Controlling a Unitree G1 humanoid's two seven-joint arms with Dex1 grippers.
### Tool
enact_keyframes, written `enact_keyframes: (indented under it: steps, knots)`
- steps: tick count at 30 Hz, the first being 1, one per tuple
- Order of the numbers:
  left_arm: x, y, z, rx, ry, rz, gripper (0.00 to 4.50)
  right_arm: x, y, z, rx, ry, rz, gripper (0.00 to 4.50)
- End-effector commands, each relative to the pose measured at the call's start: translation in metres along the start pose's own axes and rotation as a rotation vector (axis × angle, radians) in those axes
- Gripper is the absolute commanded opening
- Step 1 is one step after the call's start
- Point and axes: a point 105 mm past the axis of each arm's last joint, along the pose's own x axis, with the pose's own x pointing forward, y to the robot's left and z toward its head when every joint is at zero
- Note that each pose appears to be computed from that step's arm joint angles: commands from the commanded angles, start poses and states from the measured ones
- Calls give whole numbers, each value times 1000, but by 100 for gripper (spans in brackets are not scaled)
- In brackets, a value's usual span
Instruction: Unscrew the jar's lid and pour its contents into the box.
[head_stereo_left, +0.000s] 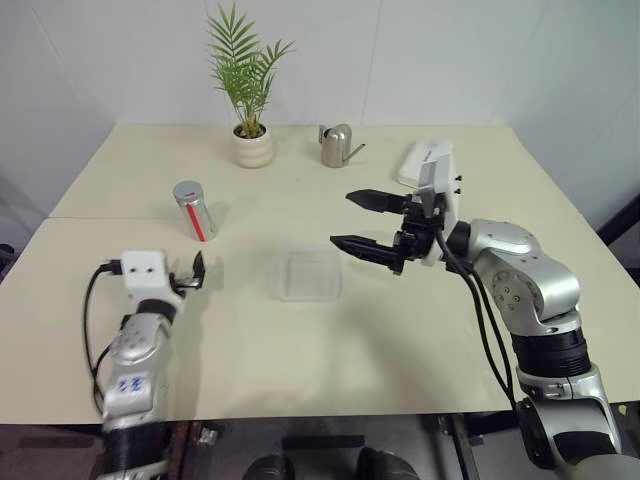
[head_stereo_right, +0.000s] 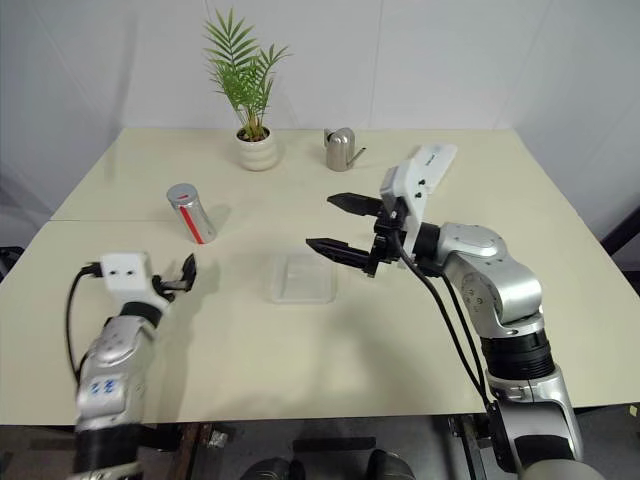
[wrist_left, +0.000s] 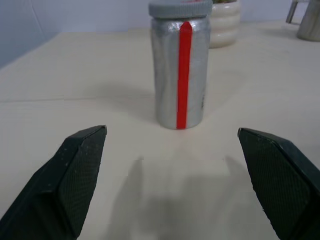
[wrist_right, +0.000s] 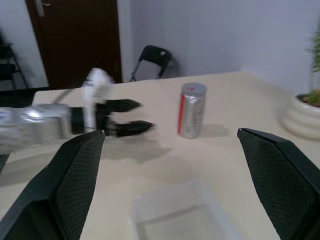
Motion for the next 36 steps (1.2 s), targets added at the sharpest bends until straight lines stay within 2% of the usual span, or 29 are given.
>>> enact_keyframes:
  steps: [1, 5, 11, 19, 36]
  knots:
    - [24, 0, 22, 34, -71, 33, 448, 1, 4, 11, -47, -36, -9, 450]
    - [49, -6, 31, 67, -74, 53, 448, 6, 9, 11, -35, -67, -7, 450]
    - [58, -4, 33, 74, -89, 61, 448, 11, 16, 12, -24, -94, -12, 450]
    - [79, 10, 40, 109, -96, 76, 448, 3, 12, 15, -33, -109, -92, 450]
    - [96, 3, 37, 100, -57, 34, 448, -3, 9, 16, -50, -137, -175, 450]
